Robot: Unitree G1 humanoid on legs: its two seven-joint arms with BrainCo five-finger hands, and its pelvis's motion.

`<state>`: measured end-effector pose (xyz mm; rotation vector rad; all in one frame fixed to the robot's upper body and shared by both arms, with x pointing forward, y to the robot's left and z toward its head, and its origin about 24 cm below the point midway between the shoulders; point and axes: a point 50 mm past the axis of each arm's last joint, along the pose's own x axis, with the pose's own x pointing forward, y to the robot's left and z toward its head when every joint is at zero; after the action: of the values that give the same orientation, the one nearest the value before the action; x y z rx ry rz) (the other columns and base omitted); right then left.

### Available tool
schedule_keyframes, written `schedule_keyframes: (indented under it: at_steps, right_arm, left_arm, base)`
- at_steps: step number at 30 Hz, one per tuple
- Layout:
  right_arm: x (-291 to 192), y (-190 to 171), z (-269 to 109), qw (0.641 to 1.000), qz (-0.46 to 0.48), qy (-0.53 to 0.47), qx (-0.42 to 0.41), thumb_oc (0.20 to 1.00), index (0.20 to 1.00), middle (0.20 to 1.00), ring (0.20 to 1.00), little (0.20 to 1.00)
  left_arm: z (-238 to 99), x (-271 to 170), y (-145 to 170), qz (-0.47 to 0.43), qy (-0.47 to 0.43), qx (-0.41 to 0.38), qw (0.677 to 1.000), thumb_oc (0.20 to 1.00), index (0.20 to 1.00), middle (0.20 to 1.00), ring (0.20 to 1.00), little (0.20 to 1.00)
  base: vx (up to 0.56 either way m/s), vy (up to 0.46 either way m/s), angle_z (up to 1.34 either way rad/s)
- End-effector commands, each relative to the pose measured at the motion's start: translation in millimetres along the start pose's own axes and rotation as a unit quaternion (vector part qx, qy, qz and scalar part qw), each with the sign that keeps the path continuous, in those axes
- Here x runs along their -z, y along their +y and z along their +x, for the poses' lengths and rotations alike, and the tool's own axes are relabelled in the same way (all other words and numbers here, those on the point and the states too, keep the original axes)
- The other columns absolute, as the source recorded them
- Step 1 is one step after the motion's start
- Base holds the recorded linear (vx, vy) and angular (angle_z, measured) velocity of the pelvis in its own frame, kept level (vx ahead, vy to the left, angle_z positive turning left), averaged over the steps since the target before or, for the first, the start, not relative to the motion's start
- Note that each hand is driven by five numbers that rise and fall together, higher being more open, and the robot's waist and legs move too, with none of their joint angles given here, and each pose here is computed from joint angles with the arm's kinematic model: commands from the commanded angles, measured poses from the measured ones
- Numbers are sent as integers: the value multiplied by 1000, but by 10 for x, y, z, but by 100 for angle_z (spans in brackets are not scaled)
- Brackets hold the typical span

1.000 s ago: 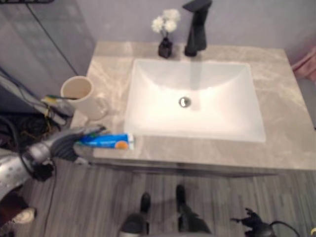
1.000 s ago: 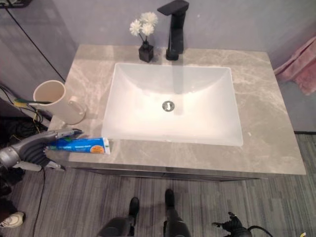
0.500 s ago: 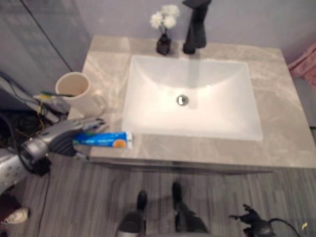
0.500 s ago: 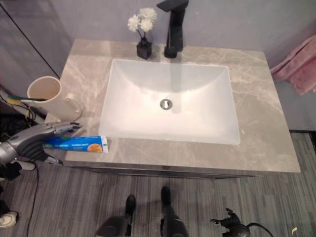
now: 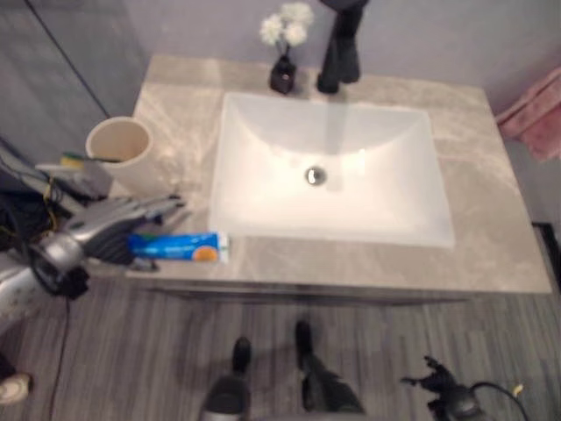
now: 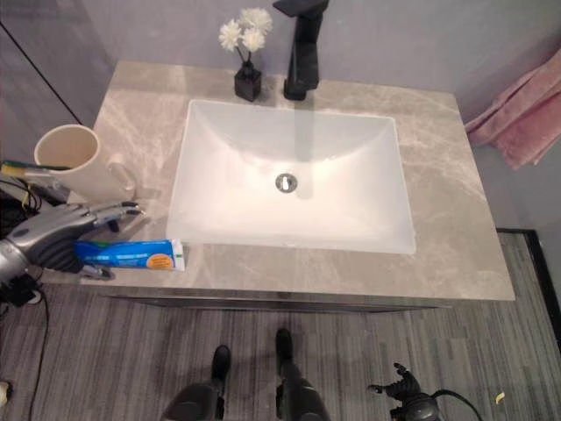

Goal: Put brush and paste in cup on sink, flatten towel.

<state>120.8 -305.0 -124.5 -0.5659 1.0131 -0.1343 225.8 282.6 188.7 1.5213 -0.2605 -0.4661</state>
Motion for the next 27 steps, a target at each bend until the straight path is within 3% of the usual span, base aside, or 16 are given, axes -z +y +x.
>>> schedule_keyframes:
  at_steps: [1,8,9,10,11,12,27]
  right_arm:
    - [48,-45,-13,1000,-15,3,12,1000,1000,1000,1000,1000]
    - [71,39,-13,1000,3,17,12,1000,1000,1000,1000,1000]
    - [71,34,-13,1000,2,17,13,1000,1000,1000,1000,1000]
    - [54,31,-8,1000,4,15,15,1000,1000,1000,1000,1000]
    - [54,29,-8,1000,4,15,16,1000,1000,1000,1000,1000]
    - [35,18,-1,1000,3,14,18,1000,1000,1000,1000,1000]
    - [194,-84,-22,996,50,59,41,1000,1000,1000,1000,1000]
  left_arm:
    - [-176,118,-443,15,47,114,992,1000,1000,1000,1000,1000]
    - [-225,68,-617,8,60,108,992,1000,1000,1000,1000,1000]
    - [-221,68,-621,8,60,108,992,912,912,912,912,912]
    - [-236,86,-682,8,67,115,991,354,354,354,354,354]
    - [-233,87,-686,8,67,114,991,354,354,354,354,354]
    - [-255,110,-804,-3,80,135,988,200,200,200,200,200]
    - [-291,145,-1304,-18,109,216,970,200,200,200,200,200]
  base:
    - [0,0,0]
    - [0,0,0]
    - [0,0,0]
    - [0,0,0]
    - [0,0,0]
    - [0,0,0]
    - [7,-5,-2]
